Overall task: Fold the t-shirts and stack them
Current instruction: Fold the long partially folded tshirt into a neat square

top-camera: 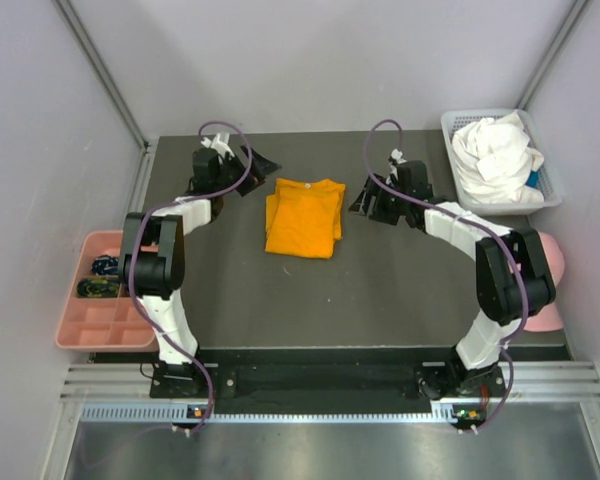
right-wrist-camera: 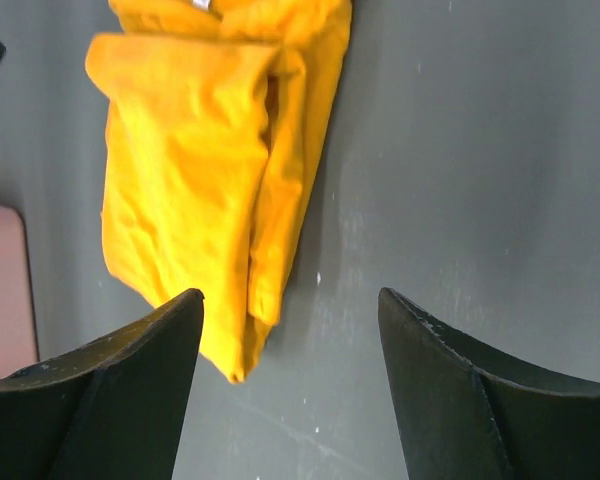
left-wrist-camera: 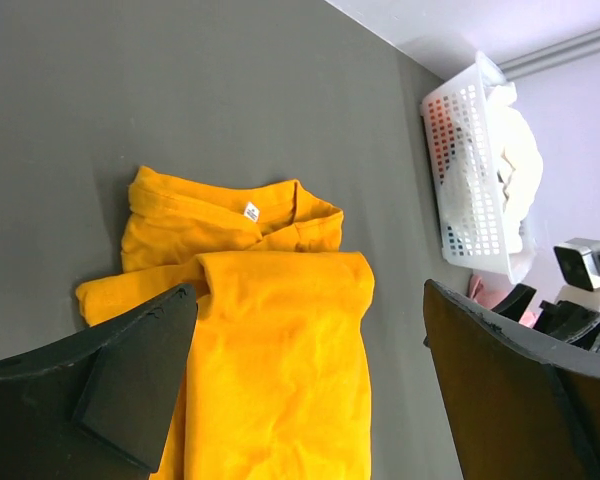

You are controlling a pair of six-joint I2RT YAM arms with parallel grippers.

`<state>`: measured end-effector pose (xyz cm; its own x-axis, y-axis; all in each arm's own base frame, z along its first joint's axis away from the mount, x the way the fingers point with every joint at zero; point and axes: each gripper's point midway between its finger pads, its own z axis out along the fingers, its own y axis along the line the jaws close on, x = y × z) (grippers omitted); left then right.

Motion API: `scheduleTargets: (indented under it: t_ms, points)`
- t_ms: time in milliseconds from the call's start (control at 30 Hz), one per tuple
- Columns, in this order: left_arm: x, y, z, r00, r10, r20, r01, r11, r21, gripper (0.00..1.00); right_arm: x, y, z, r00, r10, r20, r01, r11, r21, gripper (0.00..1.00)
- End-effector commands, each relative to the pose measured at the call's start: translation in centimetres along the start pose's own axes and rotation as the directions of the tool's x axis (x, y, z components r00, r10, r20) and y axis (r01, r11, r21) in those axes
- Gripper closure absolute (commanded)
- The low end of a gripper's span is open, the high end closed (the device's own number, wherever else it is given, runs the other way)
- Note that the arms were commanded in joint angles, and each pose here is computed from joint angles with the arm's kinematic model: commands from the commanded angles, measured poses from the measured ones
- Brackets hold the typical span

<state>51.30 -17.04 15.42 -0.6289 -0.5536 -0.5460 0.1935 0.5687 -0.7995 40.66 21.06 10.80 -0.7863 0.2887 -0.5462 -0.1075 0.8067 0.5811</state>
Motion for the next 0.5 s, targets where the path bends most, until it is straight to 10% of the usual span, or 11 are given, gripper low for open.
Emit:
scheduleTargets:
  t_ms: [0,467]
  points:
    - [-0.2,-1.7,0.0,0.999,0.045,0.006,-0.045,0.995,0.090,0.01,-1.0,3.0,-1.9,0.998,-0.030,0.053,0.035,0.995,-0.097,0.30]
    - [0.8,-2.1,-0.6,0.999,0.047,-0.008,-0.046,0.994,0.104,0.01,-0.6,13.2,1.1,0.992,-0.114,-0.046,0.065,0.804,-0.591,0.30]
